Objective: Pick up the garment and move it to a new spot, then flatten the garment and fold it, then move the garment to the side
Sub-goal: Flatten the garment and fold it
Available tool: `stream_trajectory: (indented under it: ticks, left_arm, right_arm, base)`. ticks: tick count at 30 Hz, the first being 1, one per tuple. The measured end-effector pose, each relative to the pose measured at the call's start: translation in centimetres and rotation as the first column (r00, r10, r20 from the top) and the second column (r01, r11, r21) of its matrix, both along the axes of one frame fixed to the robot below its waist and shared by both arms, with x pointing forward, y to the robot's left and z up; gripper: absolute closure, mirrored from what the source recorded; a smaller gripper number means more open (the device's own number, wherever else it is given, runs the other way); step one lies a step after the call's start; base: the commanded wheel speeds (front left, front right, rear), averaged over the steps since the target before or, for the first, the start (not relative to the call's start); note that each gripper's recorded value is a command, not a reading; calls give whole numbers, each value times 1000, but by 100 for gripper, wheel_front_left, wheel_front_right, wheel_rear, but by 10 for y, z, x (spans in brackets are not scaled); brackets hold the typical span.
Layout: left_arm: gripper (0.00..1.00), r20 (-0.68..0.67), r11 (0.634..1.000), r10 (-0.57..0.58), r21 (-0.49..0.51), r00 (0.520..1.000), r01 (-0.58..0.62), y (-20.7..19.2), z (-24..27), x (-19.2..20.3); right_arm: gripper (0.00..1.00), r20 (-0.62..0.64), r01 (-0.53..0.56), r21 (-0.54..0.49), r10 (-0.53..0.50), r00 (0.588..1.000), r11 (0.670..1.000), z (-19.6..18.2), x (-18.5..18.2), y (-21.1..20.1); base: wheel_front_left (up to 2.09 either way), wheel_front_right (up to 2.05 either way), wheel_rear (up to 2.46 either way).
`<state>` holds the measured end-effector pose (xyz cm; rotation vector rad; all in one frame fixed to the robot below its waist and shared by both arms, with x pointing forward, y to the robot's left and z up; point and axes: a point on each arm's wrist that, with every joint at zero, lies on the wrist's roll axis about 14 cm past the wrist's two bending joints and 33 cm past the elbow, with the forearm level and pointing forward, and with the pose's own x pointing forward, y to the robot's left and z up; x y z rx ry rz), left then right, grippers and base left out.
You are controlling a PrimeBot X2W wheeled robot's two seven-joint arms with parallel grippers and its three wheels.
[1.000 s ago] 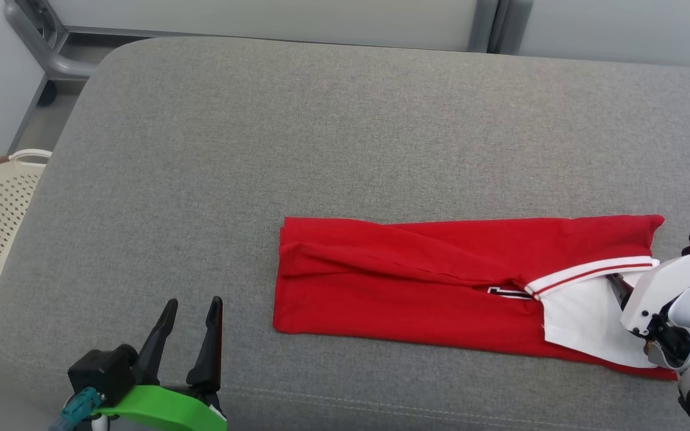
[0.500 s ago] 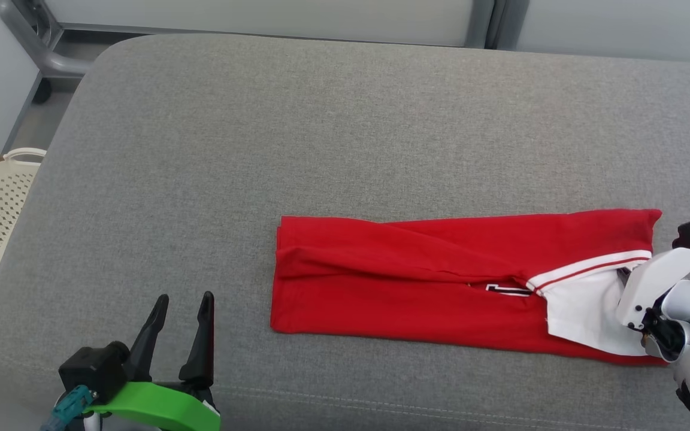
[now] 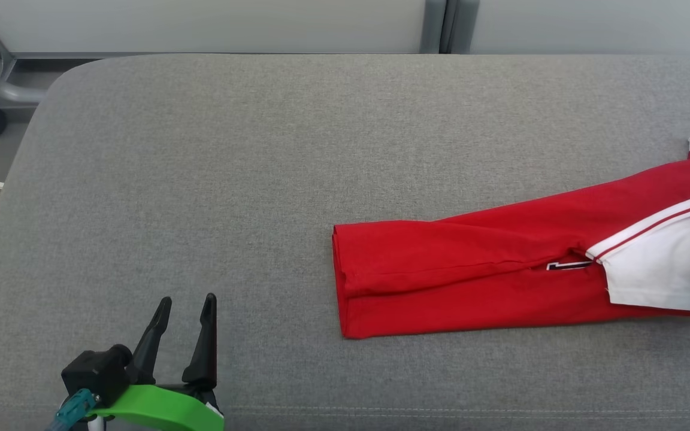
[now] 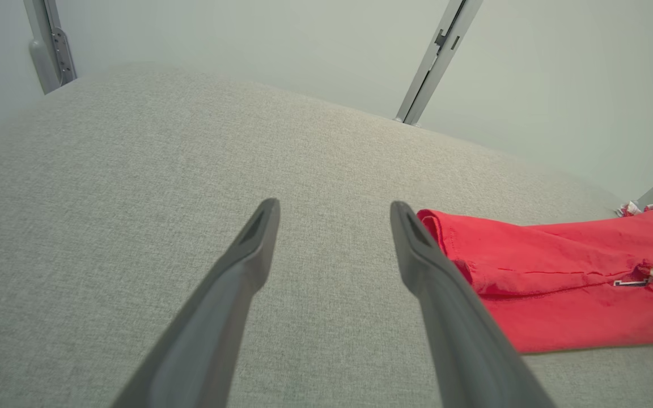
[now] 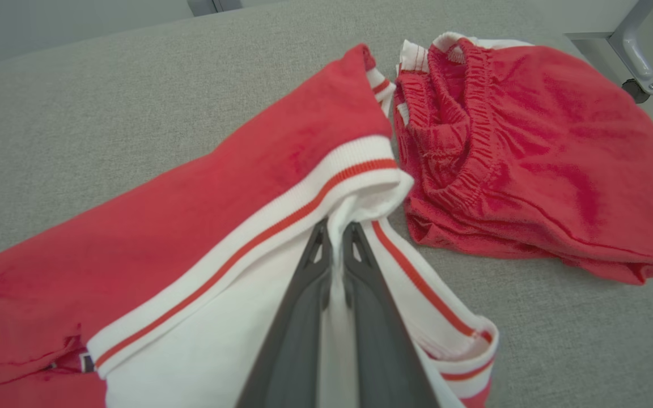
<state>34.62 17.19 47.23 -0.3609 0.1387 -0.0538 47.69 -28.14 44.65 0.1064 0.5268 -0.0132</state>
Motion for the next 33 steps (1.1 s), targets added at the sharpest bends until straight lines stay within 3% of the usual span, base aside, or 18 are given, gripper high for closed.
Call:
stream_trajectory:
  ticks: [6, 16, 25, 33]
  left_arm:
    - [0, 9, 999, -34, -6, 999, 35, -11, 2, 4]
    - [0, 31, 997, -70, -11, 997, 70, -23, 8, 5]
    - [0, 49, 998, -60, -16, 997, 61, -20, 13, -1]
    - [0, 59, 999, -32, -13, 998, 32, -11, 15, -13]
  right_arm:
    - [100, 58, 0, 9, -1, 998, 1000, 21, -10, -8]
    - [100, 166, -184, 62, 172, 971, 981, 58, -23, 60]
    - [100, 205, -371, 86, 348, 915, 925, 75, -38, 142]
    - [100, 161, -477, 120, 457, 875, 871, 60, -44, 207]
  base:
    - [0, 0, 0]
    - [0, 0, 0]
    - [0, 0, 0]
    - [0, 0, 0]
